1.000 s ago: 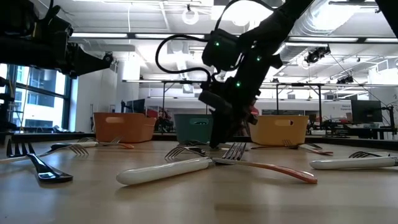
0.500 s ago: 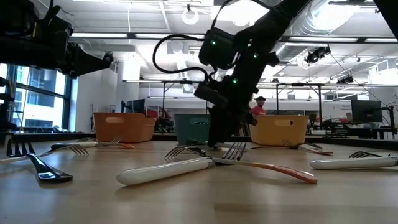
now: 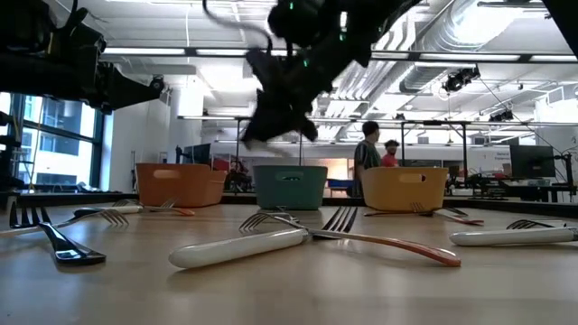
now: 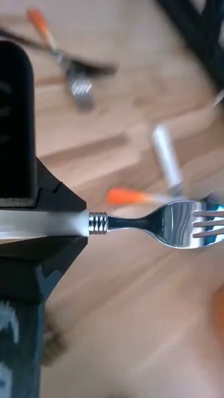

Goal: Sort silverware by color (type)
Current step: Put the top right white fork into the yellow bin

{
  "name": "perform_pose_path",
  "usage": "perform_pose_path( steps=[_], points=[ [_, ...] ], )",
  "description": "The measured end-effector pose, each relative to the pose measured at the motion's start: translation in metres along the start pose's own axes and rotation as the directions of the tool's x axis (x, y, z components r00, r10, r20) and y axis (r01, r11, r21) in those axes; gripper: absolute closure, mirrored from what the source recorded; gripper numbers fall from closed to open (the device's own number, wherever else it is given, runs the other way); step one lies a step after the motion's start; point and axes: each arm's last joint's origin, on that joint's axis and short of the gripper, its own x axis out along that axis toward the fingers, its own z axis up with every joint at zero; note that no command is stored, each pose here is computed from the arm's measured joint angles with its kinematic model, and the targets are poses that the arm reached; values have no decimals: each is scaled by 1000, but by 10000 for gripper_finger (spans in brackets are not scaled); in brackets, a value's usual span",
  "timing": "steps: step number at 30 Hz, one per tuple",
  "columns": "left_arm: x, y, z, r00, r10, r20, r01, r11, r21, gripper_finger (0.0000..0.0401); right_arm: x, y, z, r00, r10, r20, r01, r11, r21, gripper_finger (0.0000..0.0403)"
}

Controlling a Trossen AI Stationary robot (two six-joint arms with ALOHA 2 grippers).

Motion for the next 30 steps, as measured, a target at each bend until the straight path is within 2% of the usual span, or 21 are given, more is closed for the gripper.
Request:
perform_pose_path(
  steps=[2, 5, 9, 12, 16, 18, 22, 26, 30],
  points=[
    [0, 0, 0, 1000, 0, 0, 0, 1000, 0, 401, -11, -4, 11, 999, 1, 39, -1, 1000, -2, 383],
    [0, 0, 0, 1000, 0, 0, 0, 1000, 0, 401, -30, -21, 23, 996, -53, 67, 51, 998, 22, 383],
    [0, 0, 0, 1000, 0, 0, 0, 1000, 0, 401, -84, -31, 32, 975, -213, 69, 212, 977, 18, 384],
    [0, 0, 0, 1000, 0, 0, 0, 1000, 0, 401, -129, -38, 31, 925, -377, 54, 376, 926, 30, 384],
    [0, 0, 0, 1000, 0, 0, 0, 1000, 0, 401, -172, -57, 20, 820, -571, -47, 573, 817, 67, 384],
    [0, 0, 0, 1000, 0, 0, 0, 1000, 0, 401, -179, -72, 13, 781, -620, -75, 624, 776, 88, 384],
    [0, 0, 0, 1000, 0, 0, 0, 1000, 0, 401, -180, -113, -9, 763, -636, -116, 647, 751, 133, 384],
    [0, 0, 0, 1000, 0, 0, 0, 1000, 0, 401, -180, -157, -38, 775, -615, -143, 631, 741, 231, 384],
    [0, 0, 0, 1000, 0, 0, 0, 1000, 0, 401, -174, -187, -61, 793, -594, -134, 604, 741, 294, 384]
  ],
)
